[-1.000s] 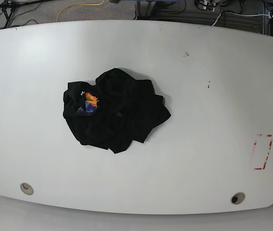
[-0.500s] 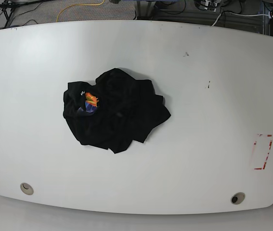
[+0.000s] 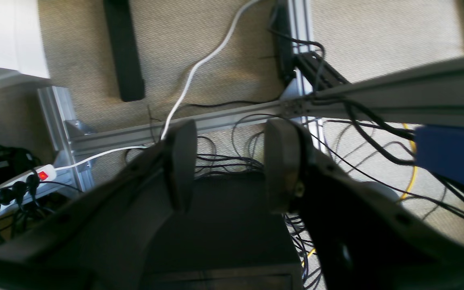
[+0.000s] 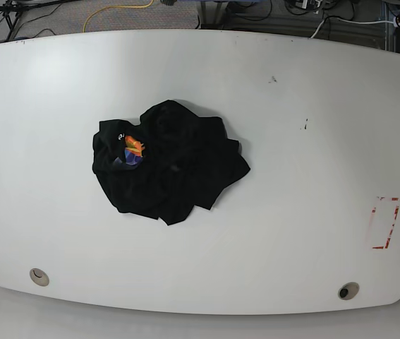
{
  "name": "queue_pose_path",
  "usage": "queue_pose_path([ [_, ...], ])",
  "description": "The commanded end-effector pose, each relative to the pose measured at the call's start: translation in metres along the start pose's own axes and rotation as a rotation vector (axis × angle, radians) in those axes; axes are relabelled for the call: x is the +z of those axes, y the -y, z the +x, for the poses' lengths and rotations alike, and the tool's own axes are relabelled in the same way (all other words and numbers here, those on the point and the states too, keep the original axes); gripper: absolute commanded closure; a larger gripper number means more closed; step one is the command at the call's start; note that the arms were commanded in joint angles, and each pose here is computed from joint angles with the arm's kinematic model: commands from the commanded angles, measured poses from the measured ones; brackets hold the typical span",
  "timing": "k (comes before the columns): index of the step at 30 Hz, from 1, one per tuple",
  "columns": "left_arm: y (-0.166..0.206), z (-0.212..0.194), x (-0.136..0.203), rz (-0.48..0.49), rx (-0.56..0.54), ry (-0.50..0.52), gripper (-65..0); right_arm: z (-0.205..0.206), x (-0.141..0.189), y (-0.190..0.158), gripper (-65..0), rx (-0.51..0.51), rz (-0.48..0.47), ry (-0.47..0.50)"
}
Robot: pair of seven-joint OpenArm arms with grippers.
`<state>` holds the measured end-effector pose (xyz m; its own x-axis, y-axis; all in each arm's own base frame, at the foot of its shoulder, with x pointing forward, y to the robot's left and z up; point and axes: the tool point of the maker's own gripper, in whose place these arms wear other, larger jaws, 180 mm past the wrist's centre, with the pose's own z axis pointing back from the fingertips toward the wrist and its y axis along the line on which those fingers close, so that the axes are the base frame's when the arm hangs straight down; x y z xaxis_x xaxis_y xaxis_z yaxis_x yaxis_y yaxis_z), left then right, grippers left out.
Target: Fold the T-shirt properly
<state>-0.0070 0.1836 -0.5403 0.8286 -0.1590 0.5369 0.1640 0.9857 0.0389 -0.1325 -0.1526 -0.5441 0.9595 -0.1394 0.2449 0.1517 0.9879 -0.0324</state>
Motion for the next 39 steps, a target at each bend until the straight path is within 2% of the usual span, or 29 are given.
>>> queue_pose_path([
  [1, 0.0, 0.008, 0.009, -0.004, -0.005, 0.04, -25.7, -0.002, 0.01, 0.003, -1.2, 0.003, -0.005, 0.01],
  [15, 0.006, 0.025, 0.044, -0.019, -0.021, 0.094, -25.4, 0.025, 0.036, -0.003, -1.3, -0.005, 0.011, 0.094],
  [19, 0.009, 0.039, 0.052, -0.026, -0.044, 0.129, -24.9, 0.046, 0.044, -0.008, -1.0, -0.012, 0.021, 0.147],
  [27, 0.009, 0.046, 0.06, -0.027, -0.051, 0.147, -24.8, 0.065, 0.054, -0.013, -1.0, -0.021, 0.029, 0.194],
  [39, 0.004, 0.053, 0.06, -0.016, -0.052, 0.164, -24.5, 0.072, 0.059, -0.013, -1.1, -0.012, 0.032, 0.209],
])
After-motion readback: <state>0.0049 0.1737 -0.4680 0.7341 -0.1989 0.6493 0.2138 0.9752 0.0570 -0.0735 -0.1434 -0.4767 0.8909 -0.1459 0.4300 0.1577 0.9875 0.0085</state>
